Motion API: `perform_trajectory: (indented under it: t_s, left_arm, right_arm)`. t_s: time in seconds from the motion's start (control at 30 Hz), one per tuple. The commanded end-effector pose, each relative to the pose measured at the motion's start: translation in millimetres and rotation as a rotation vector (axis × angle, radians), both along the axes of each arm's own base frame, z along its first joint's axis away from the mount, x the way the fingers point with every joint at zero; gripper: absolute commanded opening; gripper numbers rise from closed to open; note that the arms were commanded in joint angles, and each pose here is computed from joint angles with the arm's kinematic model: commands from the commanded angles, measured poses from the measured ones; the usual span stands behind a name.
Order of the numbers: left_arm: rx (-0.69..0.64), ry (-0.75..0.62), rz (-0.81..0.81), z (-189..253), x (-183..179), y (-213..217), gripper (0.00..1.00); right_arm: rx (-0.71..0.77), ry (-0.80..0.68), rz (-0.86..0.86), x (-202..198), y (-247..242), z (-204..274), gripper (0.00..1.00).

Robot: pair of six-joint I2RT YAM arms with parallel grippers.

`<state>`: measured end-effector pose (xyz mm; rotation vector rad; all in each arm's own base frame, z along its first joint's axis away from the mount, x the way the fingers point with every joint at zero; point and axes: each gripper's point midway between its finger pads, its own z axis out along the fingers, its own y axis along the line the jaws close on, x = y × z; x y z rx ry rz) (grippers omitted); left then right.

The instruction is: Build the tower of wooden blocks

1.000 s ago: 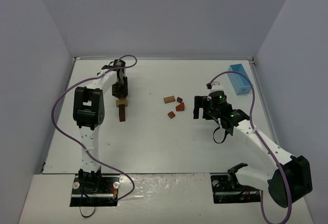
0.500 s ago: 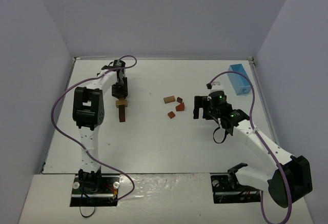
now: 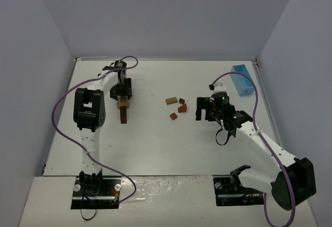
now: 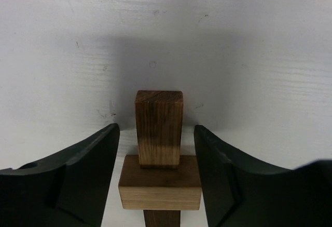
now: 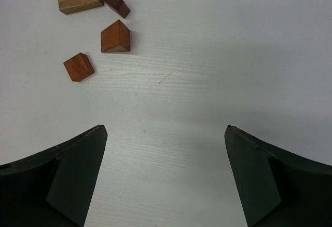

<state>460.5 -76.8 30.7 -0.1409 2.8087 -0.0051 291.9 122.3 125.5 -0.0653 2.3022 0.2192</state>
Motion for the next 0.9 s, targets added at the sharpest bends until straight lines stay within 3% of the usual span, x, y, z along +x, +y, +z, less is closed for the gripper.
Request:
perform_trajectory:
  t_s: [0.0, 0.17, 0.33, 0.43, 0.67, 0.87]
  left_arm:
    - [-0.023, -0.171, 0.02, 77, 19, 2, 0.59]
    - [-0.065, -0.351, 0.007, 158, 24, -3, 0.6]
    - [-0.12, -0.46, -0.121, 215, -4, -44, 0.6]
    - [-0.138, -0.448, -0.266, 214, -29, -86, 0.6]
    - [-0.112, -0.331, -0.715, 158, -84, -191, 0.59]
    - [-0.167, -0.29, -0.874, 124, -86, -241, 0.53]
  right_arm:
    - [0.037, -0.085, 0.017, 12, 7, 29, 0.95]
    - [0.021, -0.08, 0.047, 15, 11, 28, 0.95]
    - [0.018, -0.111, 0.037, 18, 10, 38, 0.95]
    - [0.018, -0.125, 0.023, 19, 7, 43, 0.95]
    - [0.044, -0.176, -0.003, 9, -2, 55, 0.95]
    - [0.079, -0.227, -0.001, -6, -7, 70, 0.95]
